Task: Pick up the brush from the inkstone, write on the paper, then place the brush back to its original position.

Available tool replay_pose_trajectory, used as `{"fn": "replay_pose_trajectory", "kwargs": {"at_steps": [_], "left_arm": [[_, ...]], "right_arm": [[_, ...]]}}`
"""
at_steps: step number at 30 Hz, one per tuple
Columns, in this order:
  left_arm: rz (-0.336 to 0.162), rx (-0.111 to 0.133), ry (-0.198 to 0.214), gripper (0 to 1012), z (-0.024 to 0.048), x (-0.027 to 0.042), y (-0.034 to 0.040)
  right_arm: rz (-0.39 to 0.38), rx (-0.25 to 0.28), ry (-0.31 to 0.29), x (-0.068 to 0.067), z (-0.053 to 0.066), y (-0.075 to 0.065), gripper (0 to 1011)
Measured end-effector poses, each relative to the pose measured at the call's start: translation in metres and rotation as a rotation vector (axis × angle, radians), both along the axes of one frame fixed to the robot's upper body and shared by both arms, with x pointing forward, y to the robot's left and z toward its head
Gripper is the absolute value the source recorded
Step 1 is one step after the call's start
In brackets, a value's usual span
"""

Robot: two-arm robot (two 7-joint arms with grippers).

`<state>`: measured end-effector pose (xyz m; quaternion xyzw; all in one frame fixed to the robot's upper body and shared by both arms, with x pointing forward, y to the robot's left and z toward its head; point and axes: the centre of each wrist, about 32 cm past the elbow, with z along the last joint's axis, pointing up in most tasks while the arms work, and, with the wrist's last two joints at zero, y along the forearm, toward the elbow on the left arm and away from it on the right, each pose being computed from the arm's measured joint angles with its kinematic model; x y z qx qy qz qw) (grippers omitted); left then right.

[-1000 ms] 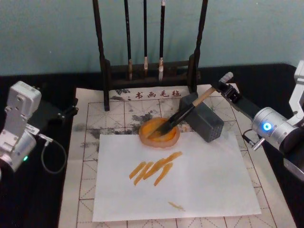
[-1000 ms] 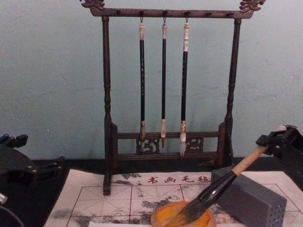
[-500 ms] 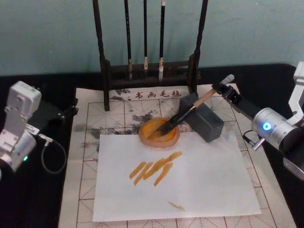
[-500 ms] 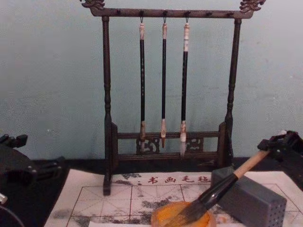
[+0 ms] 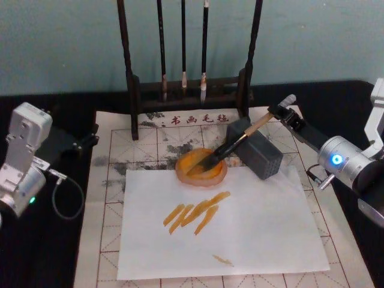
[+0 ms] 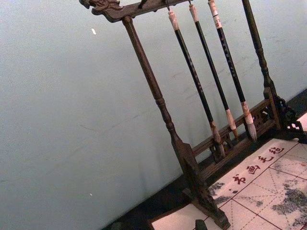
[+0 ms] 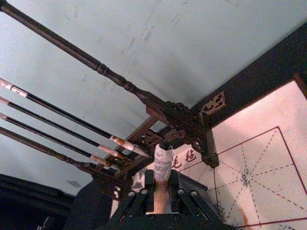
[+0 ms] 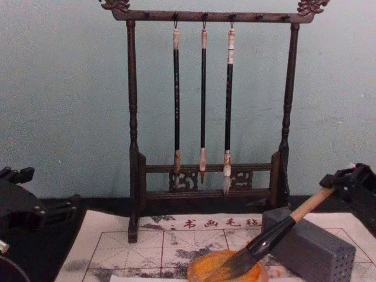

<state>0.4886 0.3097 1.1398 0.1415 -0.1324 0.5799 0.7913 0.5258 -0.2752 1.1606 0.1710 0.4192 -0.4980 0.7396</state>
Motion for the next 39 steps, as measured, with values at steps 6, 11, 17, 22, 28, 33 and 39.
{"fn": "replay_pose_trajectory", "kwargs": {"at_steps": [6,11,17,22,28,33,39], "left_arm": [[0.0,0.0,0.0,1001,0.0,0.0,0.0],[0.0,0.0,0.0,1001,0.0,0.0,0.0],[0.0,0.0,0.0,1001,0.0,0.0,0.0],[0.0,0.0,0.0,1001,0.0,0.0,0.0],[0.0,0.0,0.0,1001,0.0,0.0,0.0],[0.0,0.0,0.0,1001,0.0,0.0,0.0],[0.0,0.0,0.0,1001,0.0,0.0,0.0]], "right_arm": [[0.0,0.0,-0.001,-0.0001,0.0001,0.0,202],[0.0,0.001,-0.002,-0.0001,0.0001,-0.0001,202],[0.0,0.001,-0.003,-0.0002,0.0002,-0.0001,202],[0.0,0.0,-0.003,-0.0002,0.0003,-0.0001,285],[0.0,0.001,-0.004,-0.0002,0.0003,-0.0001,456],[0.0,0.001,-0.004,-0.0002,0.0003,-0.0001,594],[0.0,0.001,-0.004,-0.0002,0.0003,0.0,822]]}}
